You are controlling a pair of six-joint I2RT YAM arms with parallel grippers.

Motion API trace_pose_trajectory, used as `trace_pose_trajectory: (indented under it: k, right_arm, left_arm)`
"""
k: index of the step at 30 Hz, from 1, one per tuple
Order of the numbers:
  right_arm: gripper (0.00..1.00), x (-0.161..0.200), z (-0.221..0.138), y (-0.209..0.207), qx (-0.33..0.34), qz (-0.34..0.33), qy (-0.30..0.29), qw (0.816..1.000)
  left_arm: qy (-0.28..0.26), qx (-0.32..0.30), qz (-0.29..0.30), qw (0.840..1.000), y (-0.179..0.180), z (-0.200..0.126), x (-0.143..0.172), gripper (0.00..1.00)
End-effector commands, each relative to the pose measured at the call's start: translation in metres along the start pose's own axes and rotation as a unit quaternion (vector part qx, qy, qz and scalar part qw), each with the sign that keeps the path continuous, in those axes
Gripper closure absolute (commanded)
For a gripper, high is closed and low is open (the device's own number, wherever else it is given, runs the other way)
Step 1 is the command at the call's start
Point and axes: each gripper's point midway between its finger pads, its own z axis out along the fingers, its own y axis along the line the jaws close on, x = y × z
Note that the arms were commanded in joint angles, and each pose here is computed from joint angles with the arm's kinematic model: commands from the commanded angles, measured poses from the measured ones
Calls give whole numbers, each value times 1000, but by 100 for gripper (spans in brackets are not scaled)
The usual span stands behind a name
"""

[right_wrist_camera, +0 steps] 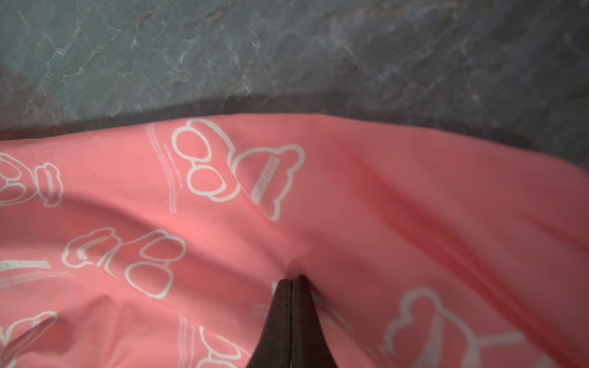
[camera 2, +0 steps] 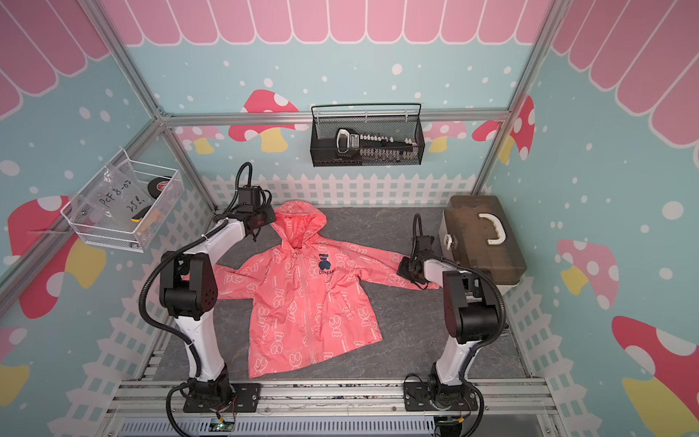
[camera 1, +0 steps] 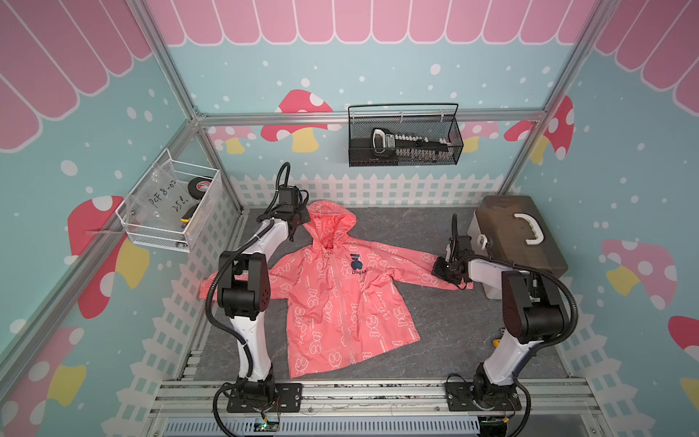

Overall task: Unzip the jacket
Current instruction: Flatten out the jacket at the center of the board.

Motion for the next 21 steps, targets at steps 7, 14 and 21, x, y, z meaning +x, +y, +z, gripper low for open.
trace_pose_trajectory:
  k: [7, 14, 21]
  right_arm:
    - [100, 34, -32, -42, 70, 46, -25, 996]
    - [91, 21, -60, 8, -44, -41, -97, 994]
    - [80, -15, -85, 67, -62, -151, -122, 979]
  left_arm:
    - [-8, -23, -5, 1000, 16, -4, 7, 100]
    - [-7, -19, -16, 1000, 16, -8, 8, 100]
    - [-5, -92, -71, 993, 57, -27, 7, 88]
